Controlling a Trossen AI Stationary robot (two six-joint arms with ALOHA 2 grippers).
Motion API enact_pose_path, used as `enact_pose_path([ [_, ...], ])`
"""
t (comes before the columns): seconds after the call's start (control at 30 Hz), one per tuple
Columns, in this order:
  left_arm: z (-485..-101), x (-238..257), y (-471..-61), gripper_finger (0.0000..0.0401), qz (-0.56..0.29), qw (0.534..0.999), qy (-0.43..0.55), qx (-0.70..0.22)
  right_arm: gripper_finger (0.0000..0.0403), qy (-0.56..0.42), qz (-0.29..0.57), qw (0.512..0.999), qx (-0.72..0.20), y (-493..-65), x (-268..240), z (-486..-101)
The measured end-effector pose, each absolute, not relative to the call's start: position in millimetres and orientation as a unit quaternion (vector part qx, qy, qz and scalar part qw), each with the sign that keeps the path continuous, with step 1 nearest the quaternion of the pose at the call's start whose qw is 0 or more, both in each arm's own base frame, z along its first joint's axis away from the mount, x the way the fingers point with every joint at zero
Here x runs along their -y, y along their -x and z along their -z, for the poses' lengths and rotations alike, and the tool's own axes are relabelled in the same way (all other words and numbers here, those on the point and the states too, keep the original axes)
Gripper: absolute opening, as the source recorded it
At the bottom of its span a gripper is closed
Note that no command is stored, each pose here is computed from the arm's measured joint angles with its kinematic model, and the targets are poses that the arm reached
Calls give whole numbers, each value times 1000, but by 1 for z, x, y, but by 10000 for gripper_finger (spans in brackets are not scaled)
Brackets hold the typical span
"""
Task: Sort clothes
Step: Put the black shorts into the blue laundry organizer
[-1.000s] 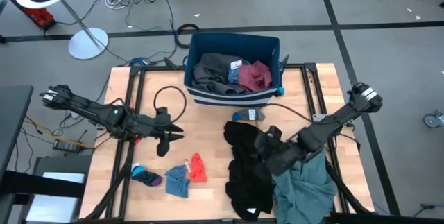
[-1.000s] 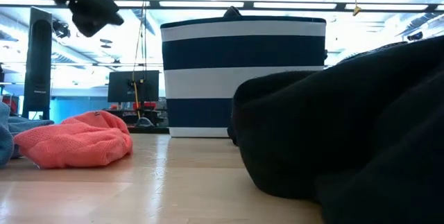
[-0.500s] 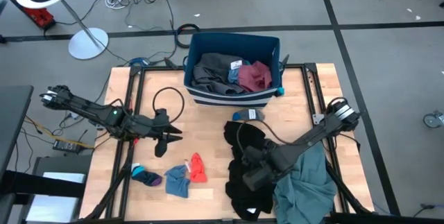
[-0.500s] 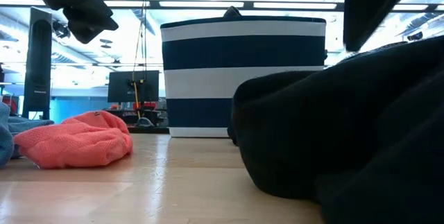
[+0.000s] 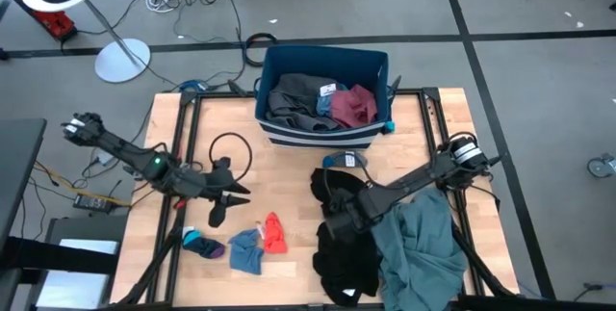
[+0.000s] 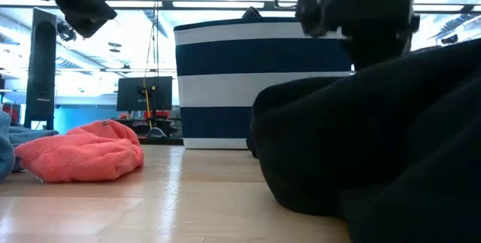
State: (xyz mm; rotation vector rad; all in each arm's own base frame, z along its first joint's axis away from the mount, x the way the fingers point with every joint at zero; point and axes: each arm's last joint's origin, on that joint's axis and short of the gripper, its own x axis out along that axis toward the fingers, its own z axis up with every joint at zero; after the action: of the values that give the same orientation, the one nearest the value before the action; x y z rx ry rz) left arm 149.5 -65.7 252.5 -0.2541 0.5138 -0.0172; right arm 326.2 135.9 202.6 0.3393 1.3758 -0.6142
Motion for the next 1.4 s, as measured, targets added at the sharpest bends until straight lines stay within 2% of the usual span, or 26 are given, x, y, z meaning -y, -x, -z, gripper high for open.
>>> enact_pose_path([
  [0.17,-254,72,-147,126,11,967,92,-237,134,-185,251,719,-621,-326,-132,-175],
  [0.23,-255,74,-146,126,15,968,91,-234,104,-203,226,731,-611,-329,-134,-169],
  [0.33,-255,74,-146,126,16,968,91,-234,29,-209,213,742,-600,-333,-135,-168],
  [0.37,-255,74,-146,126,13,968,95,-234,17,-208,211,743,-600,-333,-136,-170],
  [0.5,-255,72,-146,126,-24,970,97,-221,17,-207,210,753,-588,-337,-137,-185],
  [0.67,-255,71,-146,126,-36,971,92,-217,7,-182,213,783,-555,-342,-137,-224],
  [0.9,-254,72,-147,126,-38,971,90,-220,3,-133,214,829,-500,-348,-135,-300],
  [1.4,-245,77,-155,126,-45,965,86,-245,2,-76,211,929,-294,-336,-91,-460],
])
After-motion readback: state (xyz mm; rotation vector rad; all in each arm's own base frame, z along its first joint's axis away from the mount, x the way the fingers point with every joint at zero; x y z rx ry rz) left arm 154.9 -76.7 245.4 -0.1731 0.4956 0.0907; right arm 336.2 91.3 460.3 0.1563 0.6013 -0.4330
